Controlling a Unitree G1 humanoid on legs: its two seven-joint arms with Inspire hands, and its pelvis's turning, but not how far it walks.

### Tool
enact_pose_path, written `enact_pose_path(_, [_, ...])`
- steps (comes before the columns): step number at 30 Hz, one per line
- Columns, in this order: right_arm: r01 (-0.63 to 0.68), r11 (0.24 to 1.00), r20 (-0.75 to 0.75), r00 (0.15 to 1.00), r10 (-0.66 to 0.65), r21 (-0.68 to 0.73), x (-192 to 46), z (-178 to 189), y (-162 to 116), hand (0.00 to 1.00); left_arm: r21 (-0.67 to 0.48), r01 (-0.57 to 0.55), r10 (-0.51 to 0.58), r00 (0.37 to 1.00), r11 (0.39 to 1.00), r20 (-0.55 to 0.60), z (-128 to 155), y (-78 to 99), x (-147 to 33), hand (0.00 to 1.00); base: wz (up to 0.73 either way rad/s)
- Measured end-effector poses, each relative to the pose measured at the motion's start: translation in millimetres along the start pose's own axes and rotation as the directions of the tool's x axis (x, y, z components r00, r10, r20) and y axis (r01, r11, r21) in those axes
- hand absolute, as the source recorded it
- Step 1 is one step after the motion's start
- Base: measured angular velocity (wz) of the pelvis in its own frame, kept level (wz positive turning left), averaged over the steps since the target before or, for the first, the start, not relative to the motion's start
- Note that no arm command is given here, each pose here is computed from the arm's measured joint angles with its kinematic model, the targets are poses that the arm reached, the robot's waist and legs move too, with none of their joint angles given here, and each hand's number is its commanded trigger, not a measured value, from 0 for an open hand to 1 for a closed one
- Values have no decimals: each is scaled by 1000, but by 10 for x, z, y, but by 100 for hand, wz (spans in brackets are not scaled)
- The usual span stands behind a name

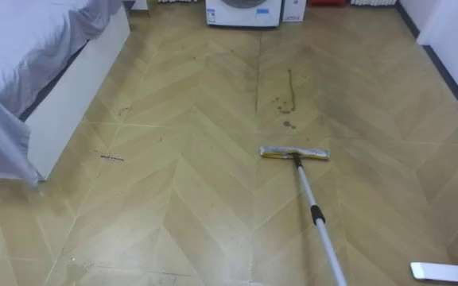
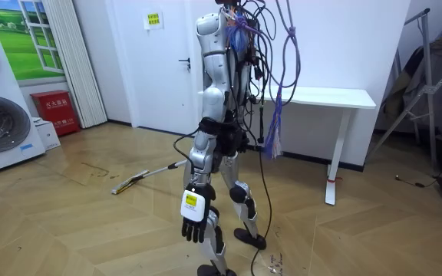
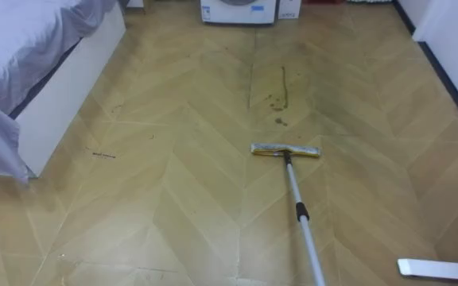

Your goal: Mop floor

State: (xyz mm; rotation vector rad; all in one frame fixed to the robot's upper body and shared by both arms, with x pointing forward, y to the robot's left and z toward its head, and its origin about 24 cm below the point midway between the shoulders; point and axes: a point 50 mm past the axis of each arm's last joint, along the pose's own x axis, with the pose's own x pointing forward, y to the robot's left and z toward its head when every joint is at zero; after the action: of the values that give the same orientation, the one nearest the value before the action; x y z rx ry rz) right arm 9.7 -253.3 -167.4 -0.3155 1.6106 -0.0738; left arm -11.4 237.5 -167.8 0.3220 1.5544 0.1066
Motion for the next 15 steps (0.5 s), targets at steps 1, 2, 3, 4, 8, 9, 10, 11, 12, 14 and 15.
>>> enact_pose_path(1, [0, 1000, 0, 1000, 0, 0, 0, -1, -1, 100, 0, 0, 0, 1000, 1000, 0, -4, -1, 0, 0, 0])
enact_pose_path(2, [0, 1000, -1, 1000, 0, 0, 0, -1, 0, 100, -1, 0, 0, 1000, 1000, 0, -4, 0, 0, 0, 0])
enact_pose_path(3, [-1, 1000, -2, 1000, 1, 3, 0, -7, 0, 100, -2, 0, 0, 1000, 1000, 0, -3, 1, 0, 0, 0])
enact_pose_path(4, [-1, 1000, -3, 1000, 2, 8, 0, -8, -2, 100, -3, -2, 2, 1000, 1000, 6, 24, 4, 1, 0, 0])
enact_pose_path(8, [-2, 1000, -4, 1000, 2, 6, 1, -15, 0, 100, -8, -21, 21, 1000, 1000, 1, 10, 12, 1, 0, 0])
enact_pose_path(9, [-3, 1000, -11, 1000, 3, 6, 2, -46, 5, 100, -17, -25, 25, 1000, 1000, -3, -4, 16, 1, 0, 0])
enact_pose_path(10, [-3, 1000, -12, 1000, 3, 6, 2, -48, 5, 100, -20, -27, 27, 1000, 999, 0, 7, 21, 2, 0, 0])
enact_pose_path(11, [-4, 1000, -10, 1000, 4, 6, 2, -41, 5, 100, -28, -30, 30, 1000, 999, 2, 22, 34, 3, 0, 0])
enact_pose_path(12, [-7, 1000, -10, 1000, 7, 7, 2, -40, 5, 100, -33, -34, 34, 999, 999, 2, 21, 47, 3, 0, 0])
enact_pose_path(14, [-7, 1000, -6, 1000, 8, 8, 1, -20, -5, 100, -29, -36, 36, 999, 999, 3, 25, 53, 3, 0, 0])
enact_pose_path(15, [-9, 1000, -3, 1000, 9, 8, 0, -1, -6, 100, -28, -36, 37, 999, 999, 3, 31, 55, 4, 0, 0])
